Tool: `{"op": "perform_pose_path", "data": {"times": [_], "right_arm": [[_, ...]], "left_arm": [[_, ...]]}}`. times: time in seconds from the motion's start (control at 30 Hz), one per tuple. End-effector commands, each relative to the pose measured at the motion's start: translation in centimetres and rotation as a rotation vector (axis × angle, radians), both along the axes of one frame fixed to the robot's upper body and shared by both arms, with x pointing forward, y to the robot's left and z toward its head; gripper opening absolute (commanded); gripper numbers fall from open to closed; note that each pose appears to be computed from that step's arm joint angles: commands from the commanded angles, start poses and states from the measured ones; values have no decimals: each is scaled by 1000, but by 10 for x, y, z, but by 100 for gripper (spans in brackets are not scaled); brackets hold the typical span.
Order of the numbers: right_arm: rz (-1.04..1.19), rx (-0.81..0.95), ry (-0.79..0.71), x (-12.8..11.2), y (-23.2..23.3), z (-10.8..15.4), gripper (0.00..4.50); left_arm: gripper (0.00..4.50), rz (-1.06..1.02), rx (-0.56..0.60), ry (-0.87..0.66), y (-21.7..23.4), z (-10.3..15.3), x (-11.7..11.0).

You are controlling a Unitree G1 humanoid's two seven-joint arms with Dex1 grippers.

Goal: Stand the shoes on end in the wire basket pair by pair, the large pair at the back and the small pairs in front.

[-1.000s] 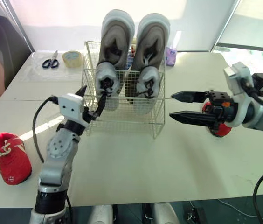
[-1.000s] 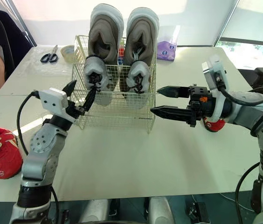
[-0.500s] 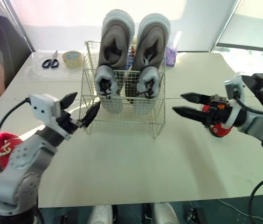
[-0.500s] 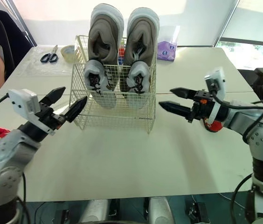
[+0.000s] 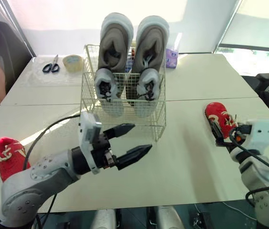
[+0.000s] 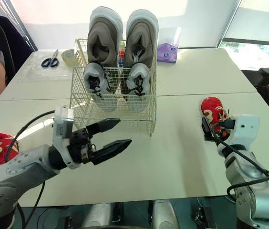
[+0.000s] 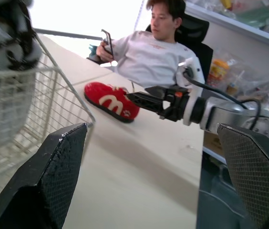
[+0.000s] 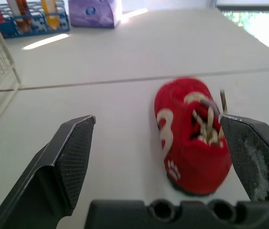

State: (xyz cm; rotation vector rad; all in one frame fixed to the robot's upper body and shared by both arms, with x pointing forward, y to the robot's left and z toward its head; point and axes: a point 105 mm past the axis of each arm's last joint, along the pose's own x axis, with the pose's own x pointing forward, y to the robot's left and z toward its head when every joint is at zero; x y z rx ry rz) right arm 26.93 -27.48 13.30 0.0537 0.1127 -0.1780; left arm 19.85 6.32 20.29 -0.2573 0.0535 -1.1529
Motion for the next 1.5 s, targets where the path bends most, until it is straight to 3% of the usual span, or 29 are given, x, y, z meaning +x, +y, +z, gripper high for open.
{"op": "perform_pose_path", "data": {"times": [0.03,0.2,0.43,0.53,0.63,0.7,0.77,0.83,1.0,1.07,1.17,1.23,1.3,1.4,1.5], "right_arm": [[-23,-22,-43,-1,-7,8,450],[-99,46,-9,13,-15,-14,450],[-153,118,45,54,-34,-51,450],[-168,134,43,61,-38,-60,363],[-137,134,27,64,-31,-61,238],[-128,144,6,65,-28,-57,212],[-113,128,-45,68,-29,-43,211],[-115,84,-172,78,-37,-3,211],[-6,-111,-663,101,-47,182,211],[129,-215,-798,97,-25,240,211],[410,-389,-942,81,26,299,211],[616,-460,-991,68,65,316,211],[816,-518,-1010,56,104,317,211],[1069,-576,-987,44,152,298,211],[1161,-683,-961,45,176,274,211]], "left_arm": [[446,-8,-9,-29,-3,4,-6],[446,17,-3,-19,-4,-4,-3],[446,33,49,-30,-1,-13,1],[450,43,59,-34,4,-13,1],[450,56,69,-36,9,-14,1],[450,66,64,-41,12,-12,2],[450,80,33,-53,17,-4,4],[450,108,-1,-55,29,10,10],[450,196,-53,-138,70,73,31],[450,185,-59,-166,83,92,34],[450,213,-21,-199,109,113,44],[450,263,-56,-226,128,134,52],[450,297,-142,-249,146,159,57],[450,263,-224,-232,156,183,56],[450,176,-216,-220,144,189,49]]}}
